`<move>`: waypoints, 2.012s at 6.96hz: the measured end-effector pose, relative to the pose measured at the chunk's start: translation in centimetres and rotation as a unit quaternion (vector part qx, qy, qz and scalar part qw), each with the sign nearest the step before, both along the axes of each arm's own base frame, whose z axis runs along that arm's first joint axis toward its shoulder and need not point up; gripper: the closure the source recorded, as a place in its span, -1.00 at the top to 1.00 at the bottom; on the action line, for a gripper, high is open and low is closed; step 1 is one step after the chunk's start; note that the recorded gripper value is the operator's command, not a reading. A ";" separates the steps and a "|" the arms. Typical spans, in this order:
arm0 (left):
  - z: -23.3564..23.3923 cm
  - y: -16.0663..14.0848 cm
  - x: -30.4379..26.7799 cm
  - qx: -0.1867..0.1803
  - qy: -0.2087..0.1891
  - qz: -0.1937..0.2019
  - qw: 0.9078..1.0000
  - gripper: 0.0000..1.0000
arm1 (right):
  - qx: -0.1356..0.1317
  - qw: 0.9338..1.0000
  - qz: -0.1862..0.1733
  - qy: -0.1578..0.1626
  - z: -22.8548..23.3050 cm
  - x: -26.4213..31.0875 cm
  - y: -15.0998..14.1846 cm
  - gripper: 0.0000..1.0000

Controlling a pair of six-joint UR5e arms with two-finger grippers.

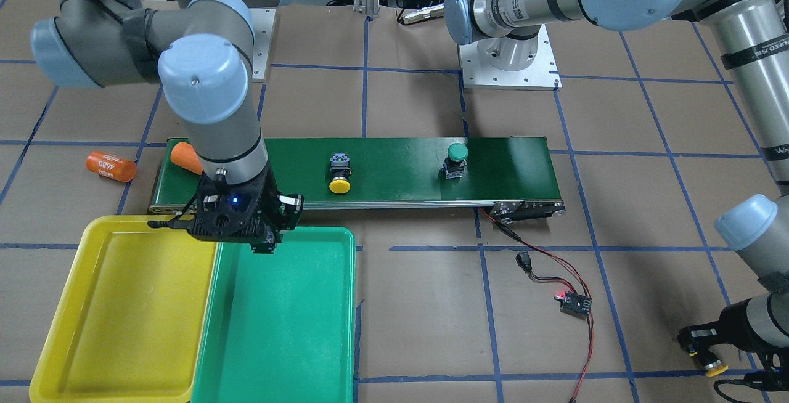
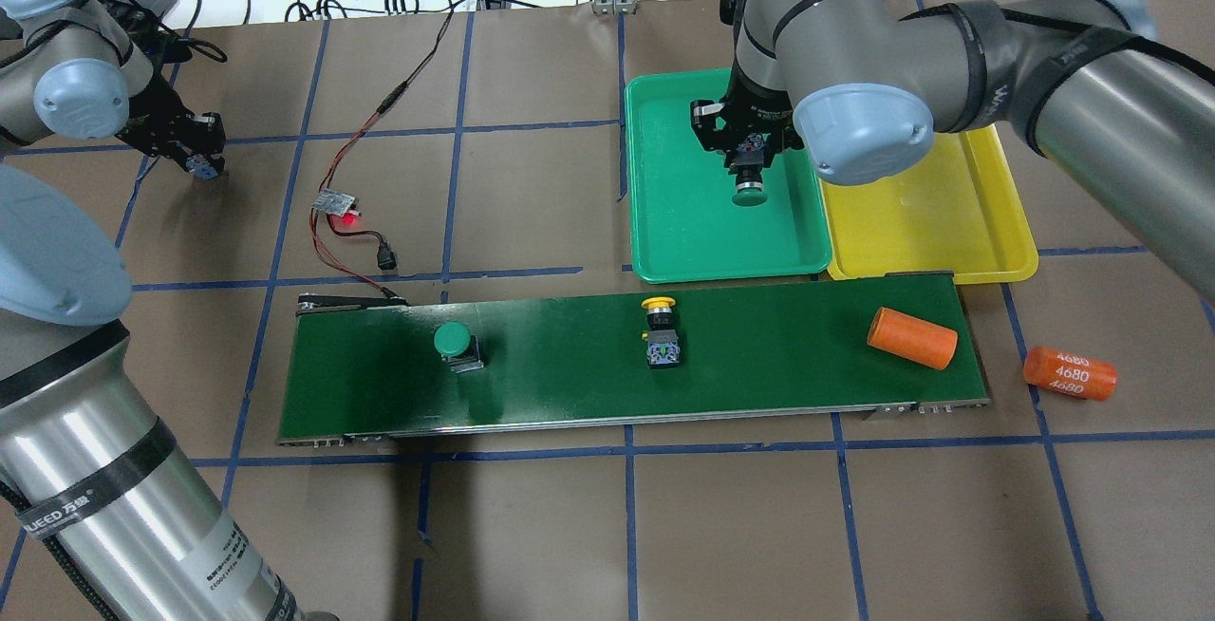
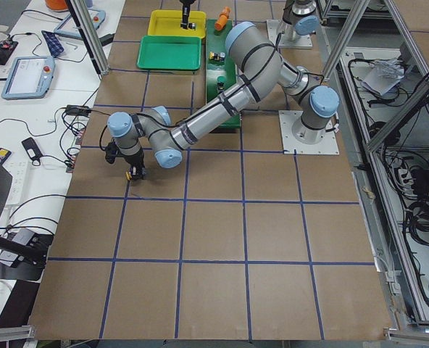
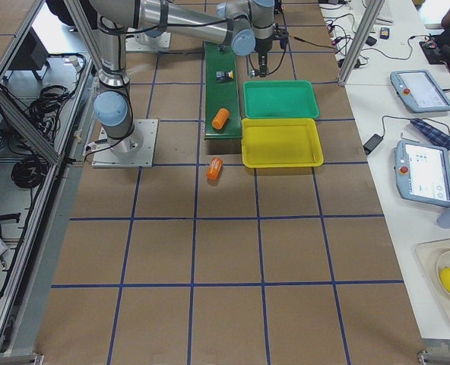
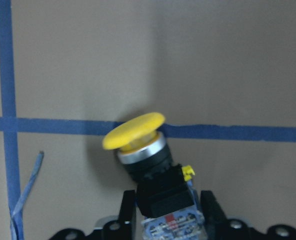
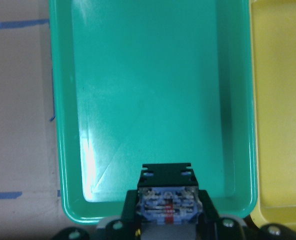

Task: Sort buttons by color to trays
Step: 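Release the button into the green tray while the left gripper grasps a yellow-capped button, then set the yellow-capped button on the belt with the left gripper while the right gripper approaches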

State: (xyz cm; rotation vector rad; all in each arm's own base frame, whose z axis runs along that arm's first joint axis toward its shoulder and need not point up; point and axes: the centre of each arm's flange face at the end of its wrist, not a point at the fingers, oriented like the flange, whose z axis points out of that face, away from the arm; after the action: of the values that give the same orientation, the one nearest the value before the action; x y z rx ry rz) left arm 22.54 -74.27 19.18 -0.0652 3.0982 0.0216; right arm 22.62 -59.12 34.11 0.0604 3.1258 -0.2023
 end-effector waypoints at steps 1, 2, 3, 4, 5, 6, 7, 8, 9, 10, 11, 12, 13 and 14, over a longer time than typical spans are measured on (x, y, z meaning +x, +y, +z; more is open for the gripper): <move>2.4 0.7 -0.8 0.006 0.006 -0.001 1.000 -1.00 | 0.004 1.000 -0.002 0.001 -1.7 -0.1 -1.8 0.41; 6.2 2.4 -2.7 0.015 0.027 -0.004 1.000 -1.00 | 0.009 1.000 -0.003 0.001 -3.4 -0.1 -2.8 0.99; 10.1 5.4 -6.1 0.021 0.052 -0.009 0.998 -1.00 | 0.013 1.000 -0.004 0.002 -4.4 -0.1 -3.2 1.00; 13.1 9.6 -10.8 0.026 0.068 -0.012 0.997 -1.00 | 0.014 1.000 -0.005 0.003 -5.0 -0.1 -3.3 1.00; 14.5 13.7 -15.9 0.032 0.073 -0.017 0.997 -1.00 | 0.015 1.000 -0.007 0.004 -5.1 -0.3 -3.2 1.00; 14.7 17.4 -21.1 0.036 0.070 -0.021 0.997 -1.00 | 0.018 1.000 -0.011 0.006 -4.3 -0.6 -2.7 1.00; 13.9 20.7 -25.6 0.039 0.066 -0.014 0.997 -1.00 | 0.022 1.000 -0.015 0.010 -2.3 -1.0 -1.2 1.00; 12.6 23.6 -28.9 0.040 0.062 -0.005 0.997 -1.00 | 0.023 1.000 -0.017 0.012 0.0 -1.3 1.0 1.00; 11.0 26.1 -31.1 0.031 0.057 0.002 0.998 -0.42 | 0.025 0.999 -0.017 0.013 1.3 -1.6 3.6 1.00; 9.6 28.1 -32.3 0.023 0.054 0.005 0.998 -0.24 | 0.037 0.999 -0.014 0.014 0.7 -1.9 6.3 1.00; 8.4 29.6 -33.1 0.024 0.054 0.003 0.998 0.18 | 0.058 0.998 -0.012 0.015 -1.2 -2.0 8.5 1.00; 7.5 31.1 -34.2 0.030 0.054 -0.003 0.998 0.99 | 0.077 0.997 -0.010 0.015 -2.8 -2.1 9.9 1.00; 7.0 32.1 -35.2 0.034 0.052 -0.007 0.998 1.00 | 0.088 0.996 -0.007 0.011 -3.7 -1.9 10.6 1.00; 7.2 32.5 -35.8 0.032 0.051 -0.006 0.998 1.00 | 0.096 0.995 -0.003 0.002 -4.3 -1.5 10.9 1.00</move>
State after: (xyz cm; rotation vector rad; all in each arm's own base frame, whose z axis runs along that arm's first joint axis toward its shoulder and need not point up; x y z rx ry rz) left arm -13.26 -41.73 26.38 -0.0442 3.1959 0.1263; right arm 21.11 -48.27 29.83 0.0720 3.1391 0.1003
